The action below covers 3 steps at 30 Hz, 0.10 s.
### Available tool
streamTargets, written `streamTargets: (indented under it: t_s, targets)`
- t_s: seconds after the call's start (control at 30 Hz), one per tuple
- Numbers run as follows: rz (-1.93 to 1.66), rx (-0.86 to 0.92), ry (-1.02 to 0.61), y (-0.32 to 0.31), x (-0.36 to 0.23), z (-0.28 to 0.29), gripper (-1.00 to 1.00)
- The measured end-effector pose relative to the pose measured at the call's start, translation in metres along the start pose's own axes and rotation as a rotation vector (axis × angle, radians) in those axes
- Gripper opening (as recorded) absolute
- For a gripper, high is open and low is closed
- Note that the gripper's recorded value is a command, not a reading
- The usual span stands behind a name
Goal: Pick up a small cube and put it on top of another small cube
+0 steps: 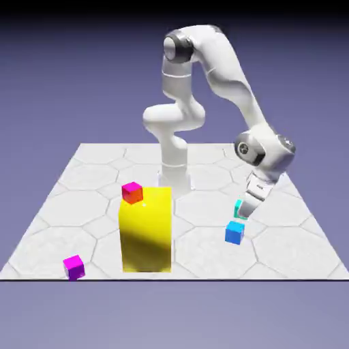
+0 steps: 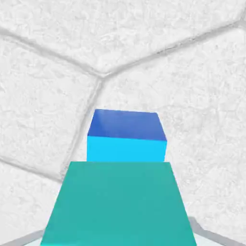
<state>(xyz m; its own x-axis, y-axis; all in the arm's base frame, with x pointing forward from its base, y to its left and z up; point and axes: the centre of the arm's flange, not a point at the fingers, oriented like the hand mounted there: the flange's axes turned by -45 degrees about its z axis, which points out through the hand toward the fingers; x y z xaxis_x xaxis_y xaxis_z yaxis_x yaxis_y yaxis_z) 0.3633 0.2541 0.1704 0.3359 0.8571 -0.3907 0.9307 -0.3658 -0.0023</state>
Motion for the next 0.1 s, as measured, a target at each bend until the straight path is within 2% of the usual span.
streamTargets:
  t_s: [0.07, 0.1]
  targets:
    - [0.0, -0.002, 0.0, 0.0, 0.0, 0.0, 1.0]
    - [0.001, -0.004, -0.001, 0.001, -0.001, -0.019, 1.0]
